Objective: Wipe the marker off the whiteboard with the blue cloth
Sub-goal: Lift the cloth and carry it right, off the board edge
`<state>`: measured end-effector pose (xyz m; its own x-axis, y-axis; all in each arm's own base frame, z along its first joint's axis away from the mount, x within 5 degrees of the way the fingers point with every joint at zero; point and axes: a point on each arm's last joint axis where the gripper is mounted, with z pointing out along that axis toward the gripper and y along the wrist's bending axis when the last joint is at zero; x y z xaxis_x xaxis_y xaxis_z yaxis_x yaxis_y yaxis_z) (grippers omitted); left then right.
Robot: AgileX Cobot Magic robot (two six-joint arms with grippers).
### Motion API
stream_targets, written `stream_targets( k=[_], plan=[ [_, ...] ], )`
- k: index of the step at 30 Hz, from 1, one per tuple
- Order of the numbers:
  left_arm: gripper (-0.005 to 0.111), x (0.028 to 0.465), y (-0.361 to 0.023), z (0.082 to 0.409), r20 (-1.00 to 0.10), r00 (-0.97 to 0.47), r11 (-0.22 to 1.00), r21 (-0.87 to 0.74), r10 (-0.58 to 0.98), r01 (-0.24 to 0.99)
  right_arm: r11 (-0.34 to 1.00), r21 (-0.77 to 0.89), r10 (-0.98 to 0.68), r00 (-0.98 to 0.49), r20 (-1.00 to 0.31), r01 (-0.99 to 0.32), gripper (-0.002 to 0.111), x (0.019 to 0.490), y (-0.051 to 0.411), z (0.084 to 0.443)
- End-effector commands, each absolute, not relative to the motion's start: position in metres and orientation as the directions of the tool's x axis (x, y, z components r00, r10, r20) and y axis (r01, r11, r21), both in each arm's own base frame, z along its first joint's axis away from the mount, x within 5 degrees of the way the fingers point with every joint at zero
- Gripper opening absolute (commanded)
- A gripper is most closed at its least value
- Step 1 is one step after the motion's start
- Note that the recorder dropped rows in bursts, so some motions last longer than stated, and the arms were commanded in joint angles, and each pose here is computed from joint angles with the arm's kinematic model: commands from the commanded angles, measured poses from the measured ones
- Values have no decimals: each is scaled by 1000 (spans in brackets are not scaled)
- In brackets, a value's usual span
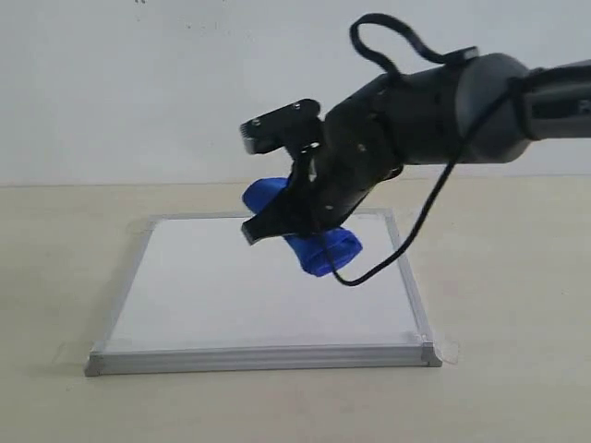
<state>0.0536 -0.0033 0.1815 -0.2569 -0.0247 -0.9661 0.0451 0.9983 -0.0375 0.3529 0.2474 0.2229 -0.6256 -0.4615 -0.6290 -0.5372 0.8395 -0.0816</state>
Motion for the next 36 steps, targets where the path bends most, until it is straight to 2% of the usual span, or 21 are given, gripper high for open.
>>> stream_targets(
  k=[1, 14, 25, 36],
  plan=[
    [4, 54, -4, 183, -968, -248, 998, -46, -33, 46, 897, -54, -361, -656, -663, -439, 0, 360, 205, 233],
    [4, 54, -4, 183, -968, -248, 998, -46, -33, 46, 991, 26, -85, -770, -632, -130, 0, 385, 111, 213],
    [4, 54, -4, 183, -968, -248, 998, -46, -33, 46, 993, 32, -69, -793, -605, -110, 0, 398, 106, 178],
    [4, 54, -4, 183, -968, -248, 998, -46, -33, 46, 995, 15, -77, -832, -549, -102, 0, 398, 105, 159]
  ],
)
